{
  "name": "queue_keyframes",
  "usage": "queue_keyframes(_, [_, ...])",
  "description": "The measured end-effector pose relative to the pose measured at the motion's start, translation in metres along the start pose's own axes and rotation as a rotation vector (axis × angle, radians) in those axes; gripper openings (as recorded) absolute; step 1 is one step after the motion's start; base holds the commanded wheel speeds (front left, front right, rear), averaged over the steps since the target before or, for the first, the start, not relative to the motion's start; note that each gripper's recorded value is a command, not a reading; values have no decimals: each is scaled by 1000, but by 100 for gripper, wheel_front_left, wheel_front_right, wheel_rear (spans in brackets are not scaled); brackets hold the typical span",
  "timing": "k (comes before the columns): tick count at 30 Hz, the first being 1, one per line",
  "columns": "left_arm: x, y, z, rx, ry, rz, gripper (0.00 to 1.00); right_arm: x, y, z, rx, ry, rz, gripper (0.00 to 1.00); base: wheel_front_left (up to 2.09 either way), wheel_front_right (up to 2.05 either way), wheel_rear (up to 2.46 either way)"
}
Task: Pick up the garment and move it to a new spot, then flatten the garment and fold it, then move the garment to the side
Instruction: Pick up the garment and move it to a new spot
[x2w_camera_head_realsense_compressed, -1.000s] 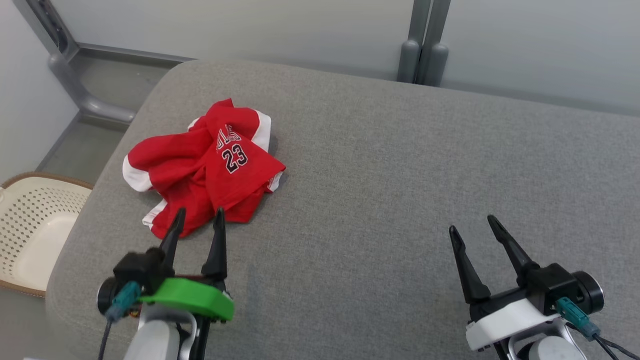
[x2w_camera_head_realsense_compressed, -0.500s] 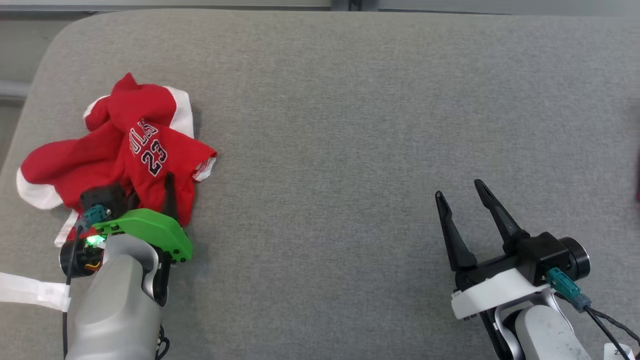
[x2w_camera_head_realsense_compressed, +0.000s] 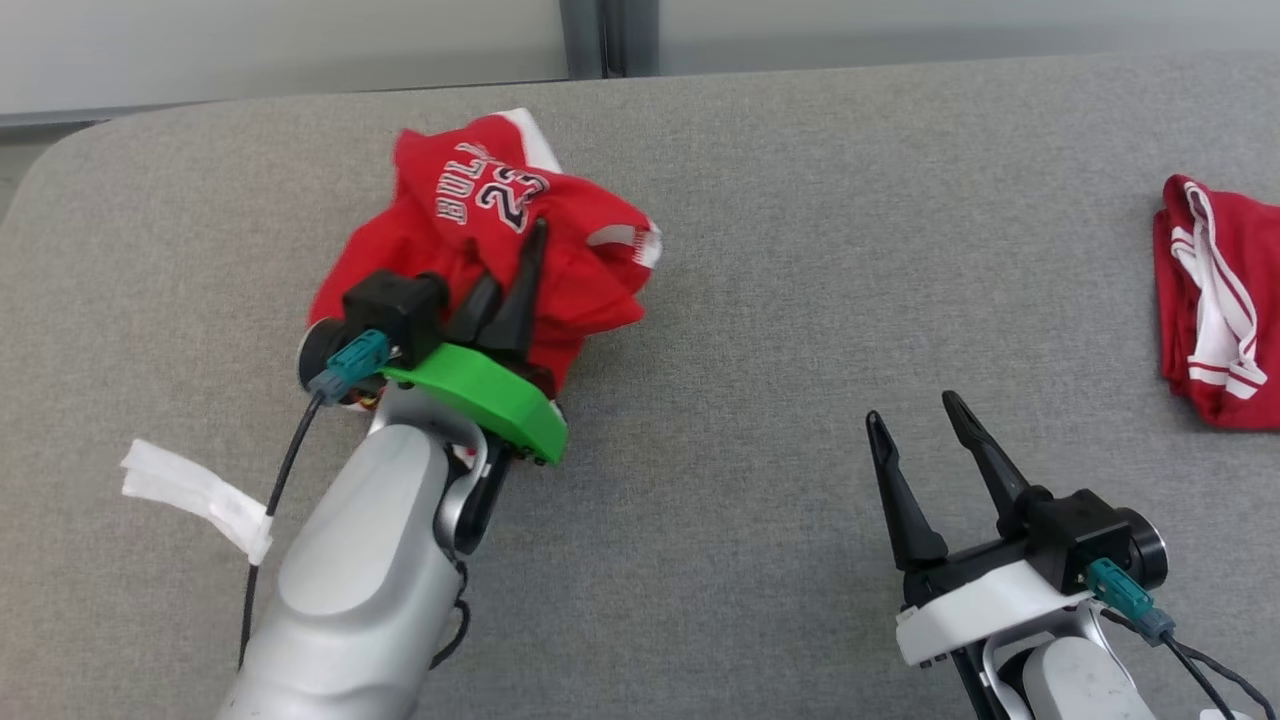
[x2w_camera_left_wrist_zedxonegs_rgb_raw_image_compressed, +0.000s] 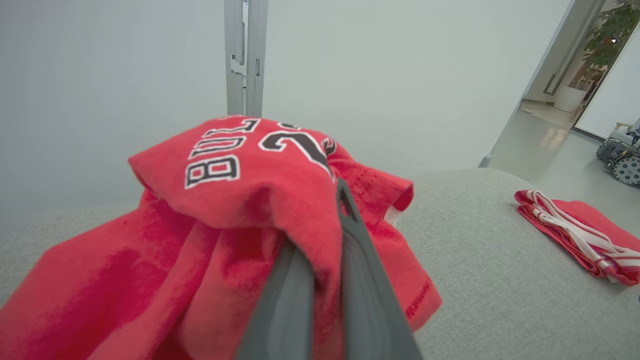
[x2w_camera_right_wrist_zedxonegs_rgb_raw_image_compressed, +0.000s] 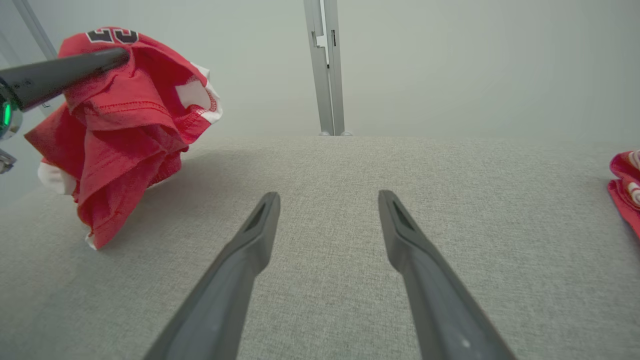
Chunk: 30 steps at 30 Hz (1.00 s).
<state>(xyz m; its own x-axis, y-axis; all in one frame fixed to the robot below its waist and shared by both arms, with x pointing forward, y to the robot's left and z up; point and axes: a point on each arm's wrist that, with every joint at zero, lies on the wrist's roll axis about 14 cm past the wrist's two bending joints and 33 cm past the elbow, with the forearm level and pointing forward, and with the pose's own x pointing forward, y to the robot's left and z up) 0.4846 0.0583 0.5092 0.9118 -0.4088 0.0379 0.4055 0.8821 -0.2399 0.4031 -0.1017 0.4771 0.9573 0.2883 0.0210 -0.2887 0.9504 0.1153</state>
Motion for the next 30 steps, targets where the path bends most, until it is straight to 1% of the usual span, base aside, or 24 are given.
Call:
queue_keyframes(2, [4, -32, 18, -35, -38, -88, 0, -3, 0, 6, -2, -15, -5, 100, 0, 0, 0])
queue_keyframes(4, [5, -67, 33, -92, -67, -185, 0, -9, -4, 10, -2, -25, -22, 100, 0, 0, 0])
queue_keyframes(7, [-1, -109, 43, -212, -57, -302, 0, -19, -13, 12, -5, -25, -57, 100, 0, 0, 0])
queue_keyframes(8, [-8, -135, 43, -297, -32, -375, 0, -24, -19, 13, -7, -27, -81, 100, 0, 0, 0])
queue_keyframes(9, [-13, -150, 42, -342, -10, -422, 0, -28, -23, 13, -9, -27, -95, 100, 0, 0, 0])
queue_keyframes(10, [-20, -162, 39, -388, 18, -461, 0, -31, -27, 14, -7, -28, -109, 100, 0, 0, 0])
queue_keyframes(11, [-24, -167, 34, -426, 43, -478, 0, -33, -29, 14, -6, -28, -120, 100, 0, 0, 0])
queue_keyframes(12, [-28, -165, 23, -447, 79, -473, 0, -36, -32, 14, -4, -25, -132, 100, 0, 0, 0])
queue_keyframes(15, [-39, -126, -27, -419, 216, -364, 0, -44, -39, 12, 13, -21, -163, 100, 0, 0, 0])
queue_keyframes(17, [-51, -94, -68, -351, 331, -269, 0, -48, -43, 12, 17, -21, -181, 100, 0, 0, 0])
queue_keyframes(20, [-72, -56, -110, -278, 453, -163, 0, -53, -49, 10, 19, -11, -202, 100, 0, 0, 0])
queue_keyframes(21, [-78, -46, -118, -261, 477, -139, 38, -54, -50, 8, 20, -7, -207, 100, 0, 0, 0])
queue_keyframes(22, [-84, -36, -125, -254, 488, -110, 72, -55, -51, 7, 21, -4, -211, 100, 0, 0, 0])
queue_keyframes(23, [-88, -29, -128, -262, 485, -79, 100, -56, -51, 6, 21, -2, -213, 100, 0, 0, 0])
queue_keyframes(25, [-94, -20, -131, -299, 472, -32, 100, -55, -50, 5, 19, 2, -209, 100, 0, 0, 0])
queue_keyframes(27, [-96, -10, -126, -329, 418, 21, 100, -53, -48, 6, 14, -1, -198, 100, 0, 0, 0])
queue_keyframes(30, [-96, 16, -110, -331, 312, 123, 100, -49, -44, 8, 6, -7, -180, 100, 0, 0, 0])
